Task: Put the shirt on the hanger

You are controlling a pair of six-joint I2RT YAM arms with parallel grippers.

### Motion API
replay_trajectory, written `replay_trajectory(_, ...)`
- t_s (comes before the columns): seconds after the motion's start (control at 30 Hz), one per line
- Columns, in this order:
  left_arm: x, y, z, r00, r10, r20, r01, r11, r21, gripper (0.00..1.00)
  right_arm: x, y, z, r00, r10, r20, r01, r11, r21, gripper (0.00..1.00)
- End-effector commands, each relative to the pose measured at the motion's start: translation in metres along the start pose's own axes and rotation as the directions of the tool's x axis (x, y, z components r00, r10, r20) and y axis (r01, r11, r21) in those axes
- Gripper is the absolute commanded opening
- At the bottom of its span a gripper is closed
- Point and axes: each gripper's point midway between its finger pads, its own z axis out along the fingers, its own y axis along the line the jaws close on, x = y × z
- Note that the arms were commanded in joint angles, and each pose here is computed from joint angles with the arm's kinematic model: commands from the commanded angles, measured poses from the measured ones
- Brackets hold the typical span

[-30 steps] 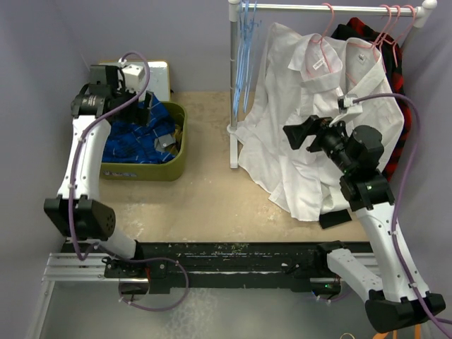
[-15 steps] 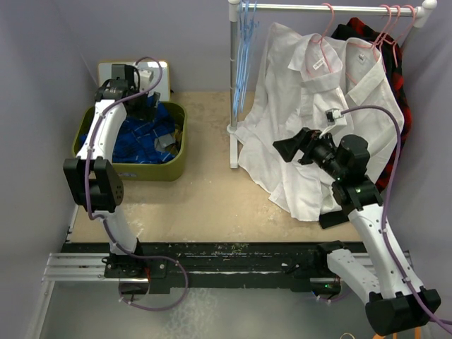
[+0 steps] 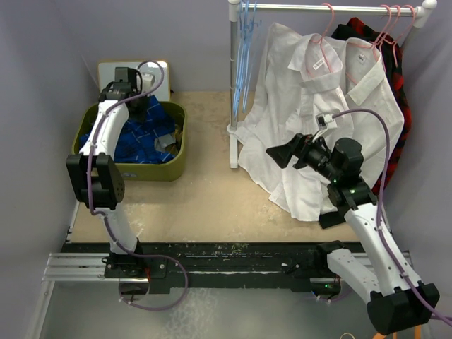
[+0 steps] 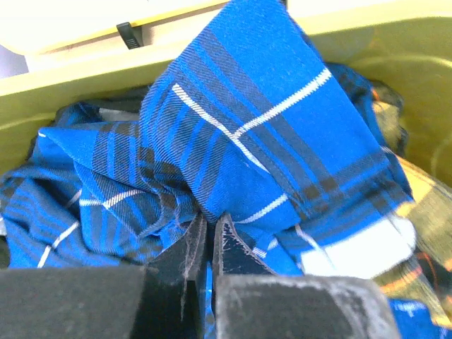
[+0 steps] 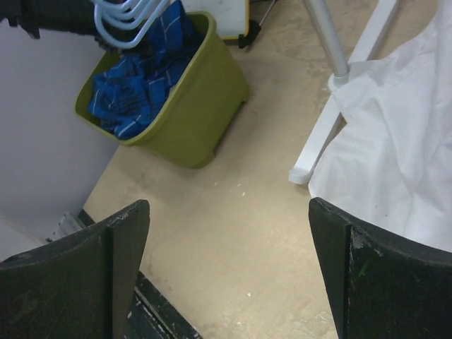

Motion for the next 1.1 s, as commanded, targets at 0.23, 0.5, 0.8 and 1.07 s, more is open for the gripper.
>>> replay_trajectory(0.23,-0.061,-0.035,-0.248,0.858,-0.016,0.513,-0.11,0.97,0.216,0.0,0.026,0.077,0.012,0.963,-0.259,0.067,0.268,0.92,-0.285,0.94)
replay_trajectory(0.5,-0.058,-0.064,-0.343,0.772,0.001,0.635,-0.259,0.914,0.313,0.01,0.0,0.159,0.013,0.875,-0.324,0.36,0.442,0.84,-0.316,1.0)
replay_trajectory(0.8,-0.061,-0.068,-0.386,0.725,-0.003,0.689,-0.294,0.903,0.313,0.03,-0.005,0.232,0.091,0.731,-0.493,0.472,0.646,0.723,-0.246,1.0)
replay_trajectory(1.07,-0.045,-0.075,-0.407,0.706,0.026,0.708,-0.344,0.886,0.311,0.05,-0.007,0.275,0.152,0.634,-0.576,0.516,0.757,0.598,-0.264,1.0)
